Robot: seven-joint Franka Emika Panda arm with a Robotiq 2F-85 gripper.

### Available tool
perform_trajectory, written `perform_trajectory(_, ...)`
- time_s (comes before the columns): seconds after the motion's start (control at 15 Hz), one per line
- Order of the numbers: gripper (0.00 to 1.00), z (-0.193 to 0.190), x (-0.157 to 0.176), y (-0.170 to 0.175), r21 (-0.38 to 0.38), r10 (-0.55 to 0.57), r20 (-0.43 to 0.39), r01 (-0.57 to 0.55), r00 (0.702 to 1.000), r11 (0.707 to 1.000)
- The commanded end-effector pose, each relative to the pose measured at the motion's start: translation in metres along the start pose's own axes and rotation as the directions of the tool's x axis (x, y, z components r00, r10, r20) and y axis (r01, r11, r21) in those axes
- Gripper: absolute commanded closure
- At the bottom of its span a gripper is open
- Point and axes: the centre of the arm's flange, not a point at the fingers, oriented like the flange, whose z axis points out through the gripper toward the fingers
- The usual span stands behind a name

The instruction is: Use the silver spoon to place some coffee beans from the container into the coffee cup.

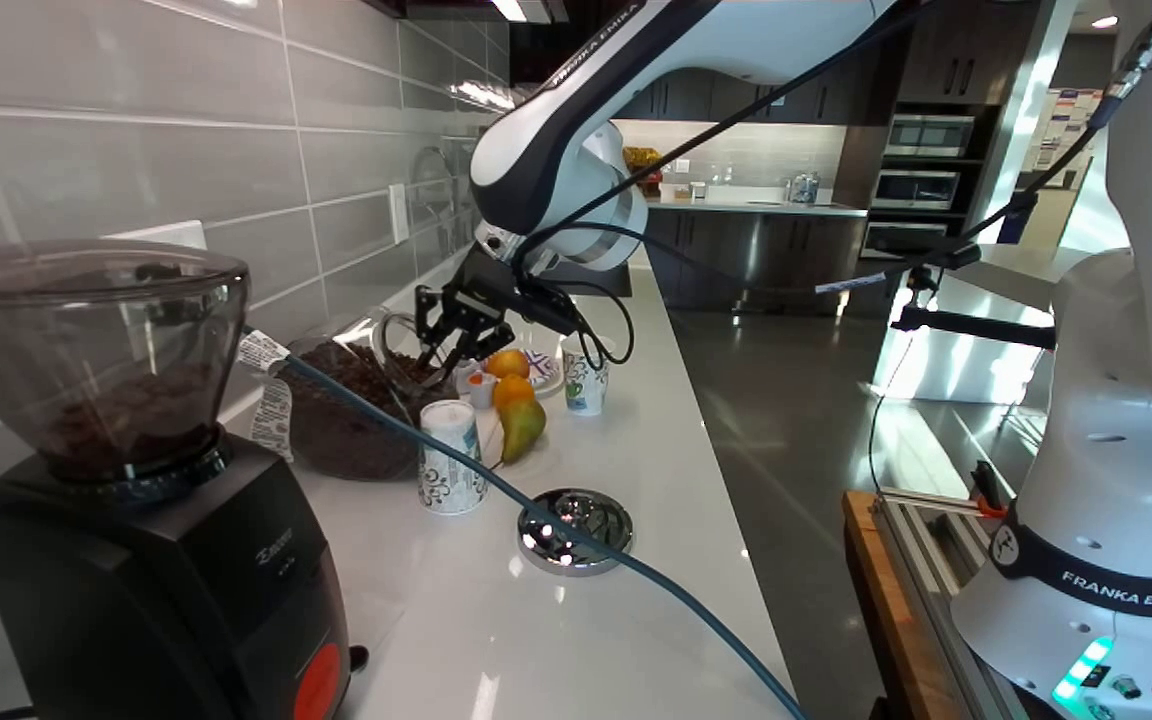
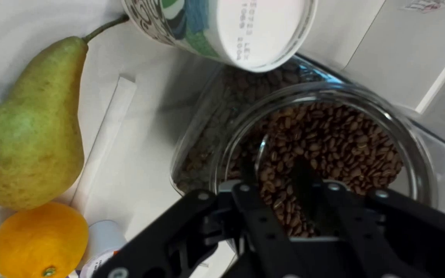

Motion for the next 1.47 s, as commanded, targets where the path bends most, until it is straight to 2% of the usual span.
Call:
perform_trajectory(0.0, 0.69, 0.014, 0.005, -0.004, 0.021, -0.001, -0.008, 0.001, 1.0, 1.0)
perform_trajectory(0.33, 0.73, 0.022, 0.003, -0.001, 0.01, 0.004, 0.02, -0.004, 1.0, 1.0)
perform_trajectory(0.4, 0.86, 0.022, 0.003, 0.0, 0.009, 0.006, 0.027, -0.007, 1.0, 1.0)
perform_trajectory(0.53, 1.0, 0.023, 0.003, 0.0, 0.008, 0.007, 0.04, -0.007, 0.999, 1.0)
perform_trajectory(1.0, 0.99, 0.01, 0.008, 0.001, 0.033, 0.025, 0.046, -0.027, 0.999, 0.999)
perform_trajectory(1.4, 0.99, 0.004, 0.014, 0.021, 0.132, 0.067, 0.062, -0.075, 0.996, 0.988)
